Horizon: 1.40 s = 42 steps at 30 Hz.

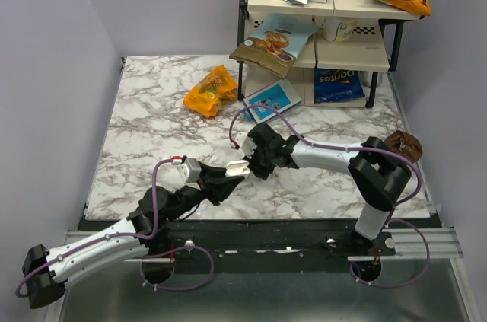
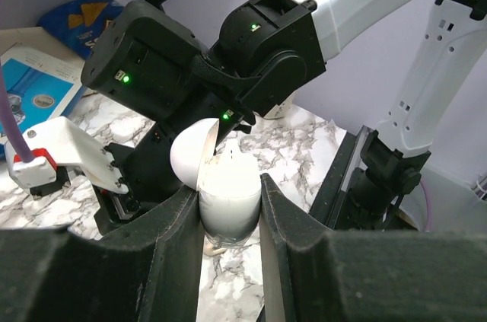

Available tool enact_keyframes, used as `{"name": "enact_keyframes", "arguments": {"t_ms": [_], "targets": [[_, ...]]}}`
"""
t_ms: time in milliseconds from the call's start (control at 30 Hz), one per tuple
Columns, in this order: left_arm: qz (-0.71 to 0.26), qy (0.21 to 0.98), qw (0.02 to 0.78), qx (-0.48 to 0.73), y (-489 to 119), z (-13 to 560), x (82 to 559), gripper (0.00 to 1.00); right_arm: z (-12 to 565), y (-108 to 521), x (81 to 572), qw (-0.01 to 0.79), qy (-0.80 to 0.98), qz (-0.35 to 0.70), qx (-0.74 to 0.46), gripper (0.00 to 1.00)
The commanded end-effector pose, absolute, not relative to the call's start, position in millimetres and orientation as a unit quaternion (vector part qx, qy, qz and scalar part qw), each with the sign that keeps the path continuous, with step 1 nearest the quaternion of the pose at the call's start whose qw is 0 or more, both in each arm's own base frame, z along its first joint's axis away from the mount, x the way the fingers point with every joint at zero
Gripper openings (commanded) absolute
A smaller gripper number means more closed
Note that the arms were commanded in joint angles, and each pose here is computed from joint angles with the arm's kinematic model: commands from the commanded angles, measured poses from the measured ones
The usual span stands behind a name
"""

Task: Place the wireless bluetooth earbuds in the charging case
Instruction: Adjust the earbud at the center of the board, then pick up the earbud from the center of the board.

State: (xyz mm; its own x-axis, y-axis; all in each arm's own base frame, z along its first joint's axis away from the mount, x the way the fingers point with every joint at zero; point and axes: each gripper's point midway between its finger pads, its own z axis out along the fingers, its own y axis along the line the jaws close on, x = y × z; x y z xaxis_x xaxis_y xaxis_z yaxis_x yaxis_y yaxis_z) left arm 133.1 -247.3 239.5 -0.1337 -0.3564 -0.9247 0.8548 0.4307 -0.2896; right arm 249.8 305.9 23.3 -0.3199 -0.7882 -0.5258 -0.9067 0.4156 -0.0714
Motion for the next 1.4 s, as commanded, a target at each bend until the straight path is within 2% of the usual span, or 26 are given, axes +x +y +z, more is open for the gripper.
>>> {"name": "enact_keyframes", "arguments": {"t_ms": [0, 233, 333, 467, 600, 1033, 1367], "targets": [[-0.485, 0.571, 0.627, 0.214, -247.2, 242.4, 134.0, 0.00, 56.6, 308.5, 262.4, 0.293, 0.807, 0.114, -0.500, 0.60], [-0.486, 0.570, 0.628, 0.213, -247.5, 245.1, 134.2, 0.00, 97.7, 299.6, 267.5, 0.356, 0.827, 0.120, -0.418, 0.65], [-0.483, 0.573, 0.628, 0.210, -247.0, 242.8, 135.4, 0.00, 102.2, 297.8, 262.6, 0.361, 0.859, 0.148, -0.333, 0.65], [-0.478, 0.579, 0.628, 0.205, -245.9, 239.4, 138.0, 0.00, 82.7, 295.7, 237.1, 0.318, 0.906, 0.217, -0.177, 0.61], [-0.474, 0.582, 0.628, 0.203, -246.0, 238.1, 139.4, 0.00, 77.4, 306.1, 225.1, 0.288, 0.913, 0.273, -0.095, 0.54], [-0.467, 0.591, 0.627, 0.198, -243.2, 232.1, 141.6, 0.00, 57.1, 301.7, 241.4, 0.275, 0.932, 0.233, -0.037, 0.42], [-0.464, 0.594, 0.626, 0.198, -243.5, 230.1, 142.4, 0.00, 48.9, 290.7, 248.0, 0.265, 0.937, 0.227, 0.009, 0.38]]}}
